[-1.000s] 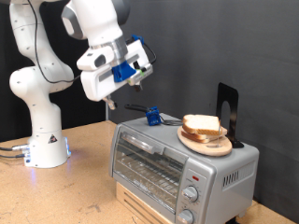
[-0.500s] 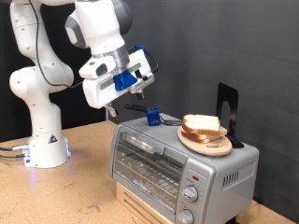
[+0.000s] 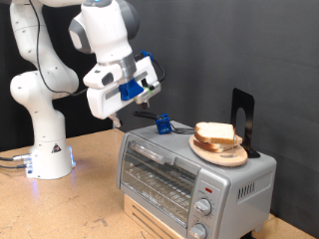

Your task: Make a piece of toast with the oven

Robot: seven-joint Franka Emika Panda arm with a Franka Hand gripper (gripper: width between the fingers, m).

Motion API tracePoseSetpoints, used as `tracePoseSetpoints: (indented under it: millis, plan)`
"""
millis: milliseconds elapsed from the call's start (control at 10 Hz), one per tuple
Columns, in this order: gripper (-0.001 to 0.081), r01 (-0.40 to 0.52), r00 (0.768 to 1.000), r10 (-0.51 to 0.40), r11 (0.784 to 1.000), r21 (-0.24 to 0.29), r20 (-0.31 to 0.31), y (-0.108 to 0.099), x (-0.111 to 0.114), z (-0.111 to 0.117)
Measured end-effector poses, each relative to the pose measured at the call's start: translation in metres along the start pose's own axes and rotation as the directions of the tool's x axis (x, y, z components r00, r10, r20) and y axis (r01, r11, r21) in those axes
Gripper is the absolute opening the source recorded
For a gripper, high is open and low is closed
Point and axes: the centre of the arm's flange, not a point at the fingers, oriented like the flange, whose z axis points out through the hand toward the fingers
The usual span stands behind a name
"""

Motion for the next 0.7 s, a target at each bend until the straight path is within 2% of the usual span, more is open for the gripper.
tracePoseSetpoints:
  millis: [400, 700]
  plan:
    - [0.0809, -0.042, 0.998, 0.04, 0.998, -0.036, -0.045, 0.011, 0.009, 0.033]
    - [0.0809, -0.071, 0.995, 0.066, 0.995, -0.07, -0.074, 0.024, 0.027, 0.058]
